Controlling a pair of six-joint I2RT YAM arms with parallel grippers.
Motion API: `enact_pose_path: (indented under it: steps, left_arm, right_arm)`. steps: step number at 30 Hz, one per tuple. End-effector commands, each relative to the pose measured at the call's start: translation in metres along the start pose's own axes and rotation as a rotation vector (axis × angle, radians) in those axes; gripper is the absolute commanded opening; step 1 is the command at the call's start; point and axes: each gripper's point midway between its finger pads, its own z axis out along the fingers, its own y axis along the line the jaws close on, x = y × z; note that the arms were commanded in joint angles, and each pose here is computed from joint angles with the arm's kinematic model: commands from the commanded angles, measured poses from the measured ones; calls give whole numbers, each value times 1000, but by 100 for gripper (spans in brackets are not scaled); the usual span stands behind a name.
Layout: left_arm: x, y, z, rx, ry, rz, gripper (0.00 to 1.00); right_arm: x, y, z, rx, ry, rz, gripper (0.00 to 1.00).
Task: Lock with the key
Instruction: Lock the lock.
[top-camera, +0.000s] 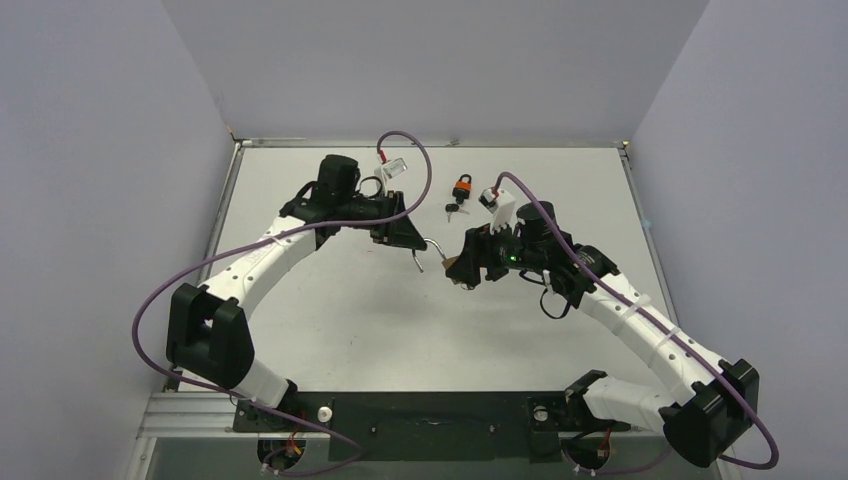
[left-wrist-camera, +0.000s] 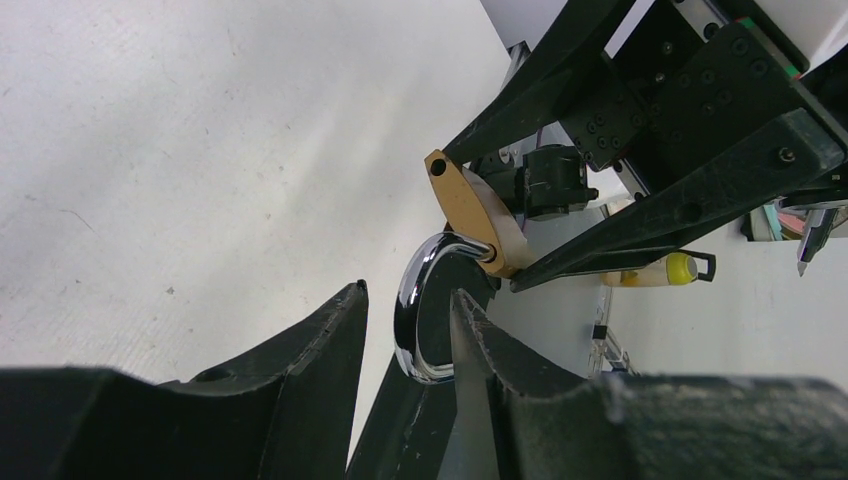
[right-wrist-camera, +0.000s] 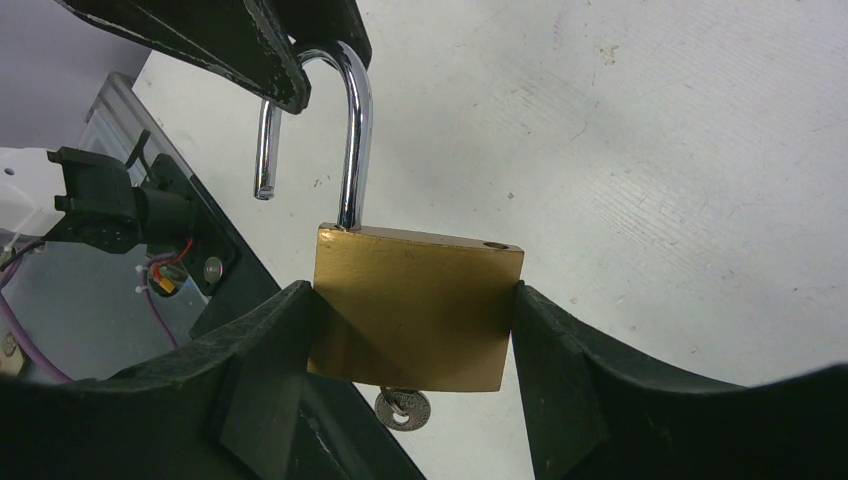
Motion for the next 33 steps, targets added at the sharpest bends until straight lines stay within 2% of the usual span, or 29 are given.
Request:
enact_pose_path:
  steps: [1,6,11,13,15,22,25,27,29,30,32,33]
  left_arm:
    - [1,-17,-7,42,-7,39,33]
    - [1,-24,-9,80,-8,46,27]
    - [4,-27,-5,122,-1,33,8]
    - [5,-27,-3,132,2,29,5]
    - [6,-29,-2,143,4,28,5]
    - [8,-34,-2,165,-3,20,24]
    - [8,-36,-3,167,-6,21,24]
    - [8,-37,-3,168,-8,22,19]
    - [7,-37,-4,168,-12,22,9]
    - [6,-38,-4,167,-16,21,1]
    - [2,-40,-5,169,-29,22,0]
    - [0,-43,-6,171,-39,26,0]
  right_arm:
    - [-50,34,-21,-91,-167,-107,1]
    - [-48,35,-20,-88,-159,-114,1]
    - [-50,35,-20,-80,-162,-122,1]
    - [-52,35,-21,-78,-167,-125,1]
    - [-55,37,-22,-78,-173,-129,1]
    - [-59,38,-23,-77,-180,-137,1]
    - [-60,37,-23,-75,-182,-137,1]
    - [-60,38,-23,-77,-181,-138,1]
    - [-59,37,-23,-77,-179,-137,1]
    - [-59,37,-23,-77,-179,-138,1]
    - [-59,36,-22,-73,-178,-136,3]
    - [-60,35,-22,-68,-179,-134,10]
